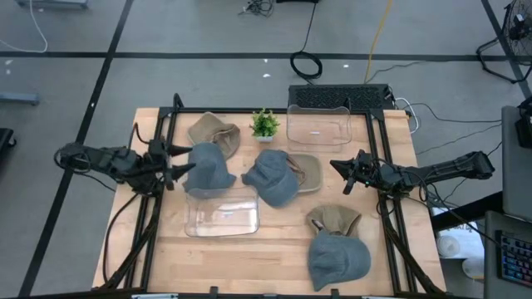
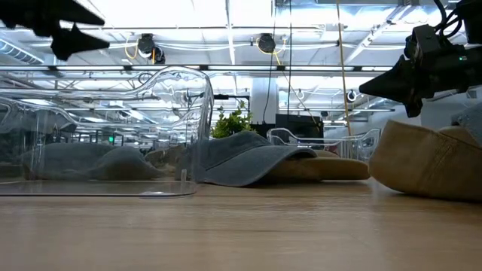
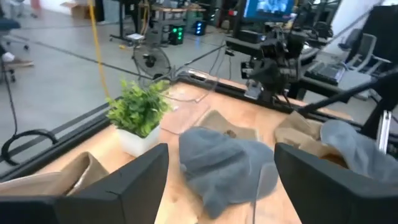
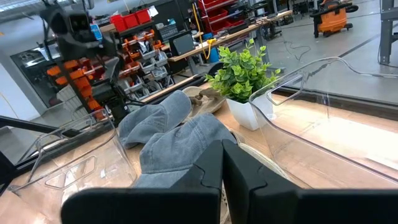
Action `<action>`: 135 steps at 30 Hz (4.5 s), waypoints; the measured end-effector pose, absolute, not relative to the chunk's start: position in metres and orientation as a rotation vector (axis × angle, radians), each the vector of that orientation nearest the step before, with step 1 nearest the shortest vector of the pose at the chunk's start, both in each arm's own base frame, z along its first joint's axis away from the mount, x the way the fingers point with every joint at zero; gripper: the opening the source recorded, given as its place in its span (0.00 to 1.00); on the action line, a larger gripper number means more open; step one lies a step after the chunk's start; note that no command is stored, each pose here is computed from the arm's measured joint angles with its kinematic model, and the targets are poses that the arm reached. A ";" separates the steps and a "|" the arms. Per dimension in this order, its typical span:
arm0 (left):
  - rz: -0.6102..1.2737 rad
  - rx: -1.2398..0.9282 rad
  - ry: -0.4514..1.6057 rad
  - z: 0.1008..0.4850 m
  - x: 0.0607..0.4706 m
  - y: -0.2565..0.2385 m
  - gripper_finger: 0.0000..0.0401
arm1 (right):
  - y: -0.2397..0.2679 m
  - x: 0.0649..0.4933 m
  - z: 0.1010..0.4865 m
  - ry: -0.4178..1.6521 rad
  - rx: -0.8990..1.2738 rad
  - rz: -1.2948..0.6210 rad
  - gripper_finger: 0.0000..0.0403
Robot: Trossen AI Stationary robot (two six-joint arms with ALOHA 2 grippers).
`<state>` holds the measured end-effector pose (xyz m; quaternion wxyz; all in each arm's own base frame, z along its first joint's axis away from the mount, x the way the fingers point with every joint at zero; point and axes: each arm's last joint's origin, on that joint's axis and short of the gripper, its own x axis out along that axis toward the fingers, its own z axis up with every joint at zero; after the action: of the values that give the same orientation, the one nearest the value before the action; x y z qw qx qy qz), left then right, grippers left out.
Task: Pick & Place hat
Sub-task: Put the top left brown cap into the top transparent bin
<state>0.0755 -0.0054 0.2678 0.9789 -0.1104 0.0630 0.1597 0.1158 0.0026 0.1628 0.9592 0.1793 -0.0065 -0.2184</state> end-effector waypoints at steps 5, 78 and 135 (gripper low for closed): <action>0.391 -0.211 0.120 0.308 0.079 -0.004 0.77 | 0.003 0.116 0.163 -0.014 0.363 -0.443 0.00; 1.004 0.910 1.090 0.441 0.213 0.198 0.61 | 0.003 0.116 0.163 -0.013 0.363 -0.443 0.00; 0.140 0.198 1.432 0.268 0.240 0.277 0.78 | 0.003 0.116 0.163 -0.013 0.363 -0.443 0.00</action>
<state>0.2401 0.2768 0.2679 0.7476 0.0907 0.6549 0.0640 0.1158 0.0026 0.1627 0.9592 0.1791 -0.0064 -0.2186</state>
